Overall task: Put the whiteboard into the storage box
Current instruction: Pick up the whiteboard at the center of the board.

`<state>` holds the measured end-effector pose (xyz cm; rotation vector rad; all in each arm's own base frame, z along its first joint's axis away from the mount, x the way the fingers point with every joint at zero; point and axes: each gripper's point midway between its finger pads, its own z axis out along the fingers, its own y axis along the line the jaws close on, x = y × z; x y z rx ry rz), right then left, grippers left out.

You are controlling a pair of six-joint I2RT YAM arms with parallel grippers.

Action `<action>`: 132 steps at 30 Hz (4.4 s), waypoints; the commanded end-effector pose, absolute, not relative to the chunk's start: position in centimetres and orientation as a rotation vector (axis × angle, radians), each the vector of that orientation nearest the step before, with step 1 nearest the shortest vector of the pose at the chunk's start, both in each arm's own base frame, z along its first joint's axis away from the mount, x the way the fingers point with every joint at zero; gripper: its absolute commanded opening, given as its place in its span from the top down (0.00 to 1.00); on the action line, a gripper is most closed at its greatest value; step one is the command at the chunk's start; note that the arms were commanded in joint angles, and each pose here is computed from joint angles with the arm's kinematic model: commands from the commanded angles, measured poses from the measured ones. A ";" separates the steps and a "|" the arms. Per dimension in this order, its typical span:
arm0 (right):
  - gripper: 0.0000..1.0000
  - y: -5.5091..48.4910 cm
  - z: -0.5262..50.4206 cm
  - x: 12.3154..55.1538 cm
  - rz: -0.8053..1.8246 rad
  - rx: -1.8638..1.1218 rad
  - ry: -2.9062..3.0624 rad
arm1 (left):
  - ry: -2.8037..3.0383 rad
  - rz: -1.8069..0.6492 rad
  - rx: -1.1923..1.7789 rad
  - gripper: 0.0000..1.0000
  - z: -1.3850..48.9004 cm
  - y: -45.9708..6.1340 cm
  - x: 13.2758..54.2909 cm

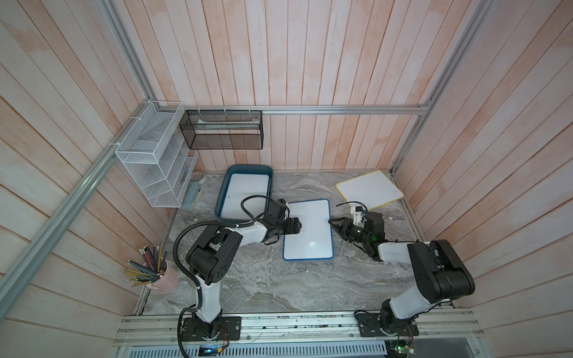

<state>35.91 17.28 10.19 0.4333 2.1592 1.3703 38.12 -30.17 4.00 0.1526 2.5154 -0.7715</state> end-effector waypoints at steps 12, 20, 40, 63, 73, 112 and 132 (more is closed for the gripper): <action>0.56 25.4 14.6 31.3 1.815 0.018 2.099 | 2.819 -1.097 0.276 0.11 -1.7 -33.8 28.0; 0.57 22.2 11.4 32.6 1.569 0.153 2.239 | 2.825 -1.075 0.276 0.11 -1.8 -33.5 28.0; 0.56 4.5 0.5 29.1 0.555 0.509 2.859 | 2.837 -1.005 0.257 0.11 -0.9 -33.4 28.7; 0.56 14.4 9.8 31.6 1.597 0.282 2.332 | 2.819 -1.090 0.231 0.11 -0.4 -34.1 29.6; 0.56 14.5 9.8 31.4 1.616 0.285 2.318 | 2.656 -1.295 0.247 0.11 7.0 -36.6 31.4; 0.57 20.5 13.3 30.9 2.024 0.215 1.983 | 2.667 -1.338 0.234 0.11 5.3 -37.0 31.3; 0.57 23.8 14.0 32.0 2.038 0.207 1.953 | 2.673 -1.313 0.240 0.11 5.1 -36.8 31.4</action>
